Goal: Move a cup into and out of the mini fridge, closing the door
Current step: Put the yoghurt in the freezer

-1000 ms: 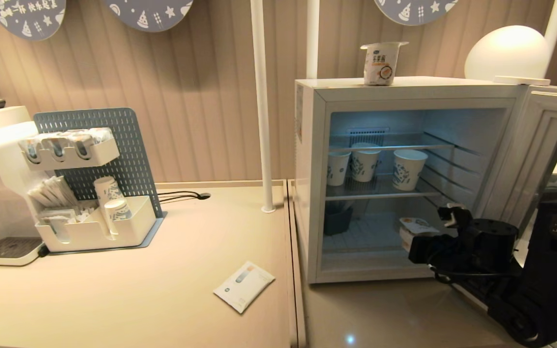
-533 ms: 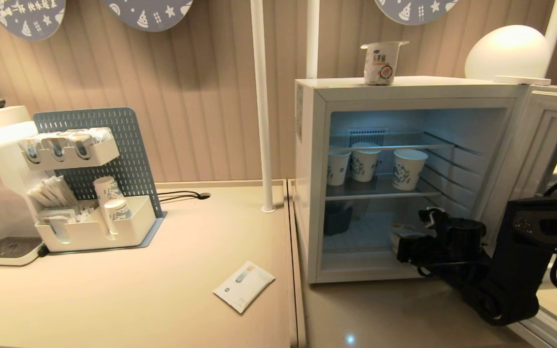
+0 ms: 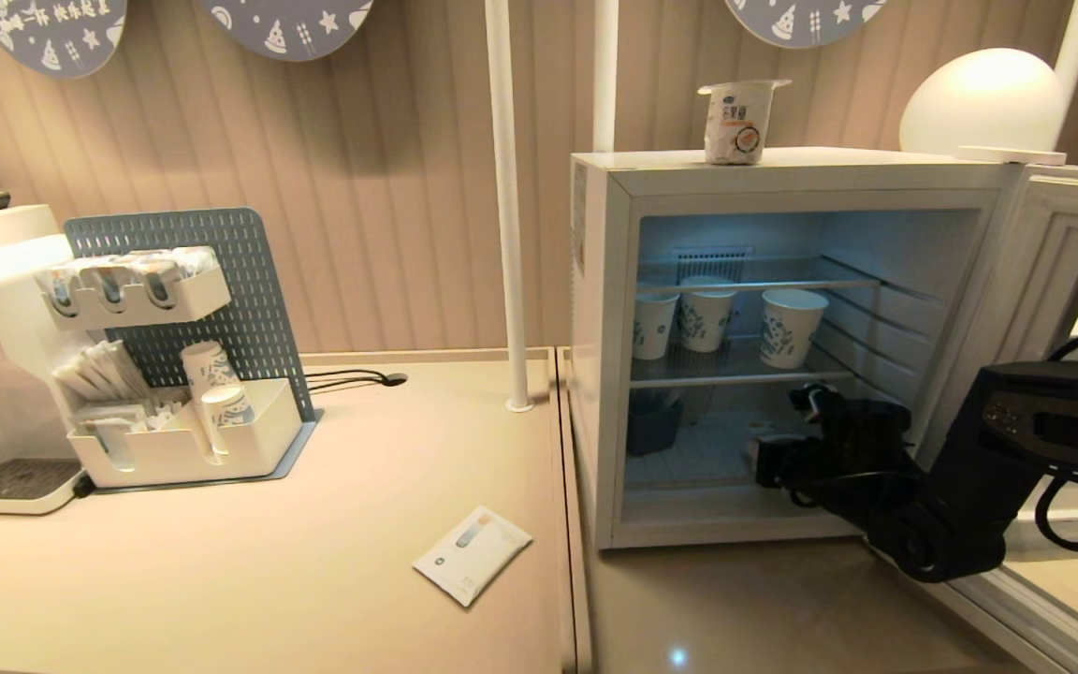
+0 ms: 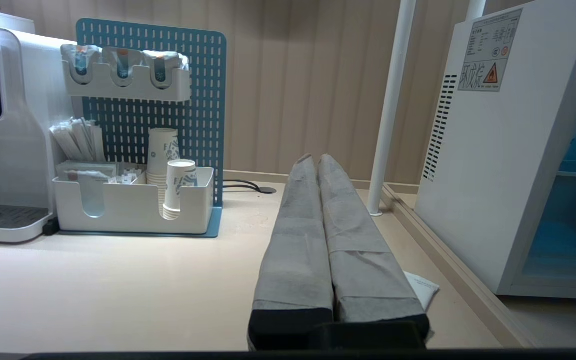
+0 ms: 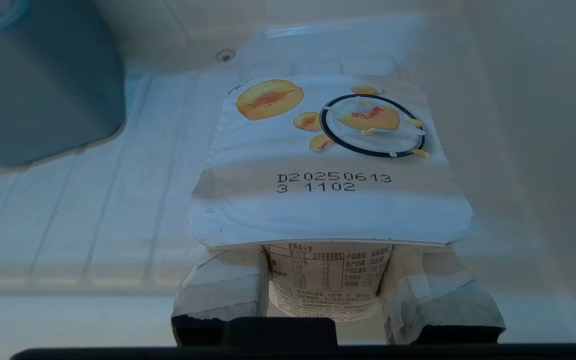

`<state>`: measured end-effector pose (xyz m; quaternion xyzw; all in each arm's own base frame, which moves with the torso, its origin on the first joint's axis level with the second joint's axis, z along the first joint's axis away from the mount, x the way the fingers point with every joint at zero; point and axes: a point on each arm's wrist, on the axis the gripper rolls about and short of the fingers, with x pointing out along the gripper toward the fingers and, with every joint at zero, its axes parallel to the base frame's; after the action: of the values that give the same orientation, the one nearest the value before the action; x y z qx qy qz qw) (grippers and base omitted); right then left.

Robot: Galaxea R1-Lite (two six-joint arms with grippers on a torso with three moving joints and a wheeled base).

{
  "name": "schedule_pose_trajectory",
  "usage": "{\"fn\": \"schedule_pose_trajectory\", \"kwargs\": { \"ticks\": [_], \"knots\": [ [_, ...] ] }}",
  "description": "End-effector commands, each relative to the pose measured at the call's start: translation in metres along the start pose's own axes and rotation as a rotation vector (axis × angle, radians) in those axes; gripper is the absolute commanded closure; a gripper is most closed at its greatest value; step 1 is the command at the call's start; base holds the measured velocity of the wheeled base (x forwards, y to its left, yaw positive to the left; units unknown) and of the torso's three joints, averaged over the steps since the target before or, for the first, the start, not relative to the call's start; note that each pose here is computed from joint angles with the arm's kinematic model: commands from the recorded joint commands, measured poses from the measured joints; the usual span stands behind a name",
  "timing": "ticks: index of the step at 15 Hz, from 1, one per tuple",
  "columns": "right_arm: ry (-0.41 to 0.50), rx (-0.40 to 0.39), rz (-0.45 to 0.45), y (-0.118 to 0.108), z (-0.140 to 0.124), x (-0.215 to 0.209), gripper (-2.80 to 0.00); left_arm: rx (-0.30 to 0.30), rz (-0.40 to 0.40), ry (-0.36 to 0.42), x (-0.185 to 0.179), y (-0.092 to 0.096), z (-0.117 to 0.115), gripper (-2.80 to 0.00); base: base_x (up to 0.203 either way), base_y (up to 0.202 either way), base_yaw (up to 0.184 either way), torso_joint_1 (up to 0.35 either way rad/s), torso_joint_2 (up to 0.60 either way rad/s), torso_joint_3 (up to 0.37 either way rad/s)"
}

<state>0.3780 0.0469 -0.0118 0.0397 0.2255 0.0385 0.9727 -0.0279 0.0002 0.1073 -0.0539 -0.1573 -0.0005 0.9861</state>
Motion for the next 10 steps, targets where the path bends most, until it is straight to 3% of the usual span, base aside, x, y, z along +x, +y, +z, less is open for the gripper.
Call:
{"fn": "schedule_pose_trajectory", "kwargs": {
  "ticks": [1, 2, 3, 4, 10],
  "knots": [
    [-0.010, 0.000, -0.007, 0.000, 0.001, 0.001, 0.00, 0.000, 0.006, 0.039, 0.001, 0.001, -0.011, 0.00, 0.000, 0.000, 0.000, 0.000, 0.00, 0.000],
    [-0.008, 0.001, -0.019, 0.000, 0.000, 0.000, 0.00, 0.000, 0.006, 0.039, 0.001, 0.001, -0.011, 0.00, 0.000, 0.000, 0.000, 0.000, 0.00, 0.000],
    [-0.010, 0.001, -0.023, -0.001, 0.000, 0.000, -1.72, 0.001, 0.006, 0.039, 0.001, 0.001, -0.011, 0.00, 0.000, 0.000, 0.000, 0.000, 0.00, 0.000],
    [-0.013, -0.001, -0.023, 0.000, 0.002, -0.002, -2.80, 0.001, 0.005, 0.039, 0.001, 0.001, -0.011, 0.00, 0.000, 0.000, 0.000, 0.000, 0.00, 0.000],
    [-0.028, 0.001, -0.021, 0.000, 0.010, -0.016, -2.80, 0.001, 0.005, 0.039, 0.001, 0.001, -0.011, 0.00, 0.000, 0.000, 0.000, 0.000, 0.00, 0.000]
  ]
}}
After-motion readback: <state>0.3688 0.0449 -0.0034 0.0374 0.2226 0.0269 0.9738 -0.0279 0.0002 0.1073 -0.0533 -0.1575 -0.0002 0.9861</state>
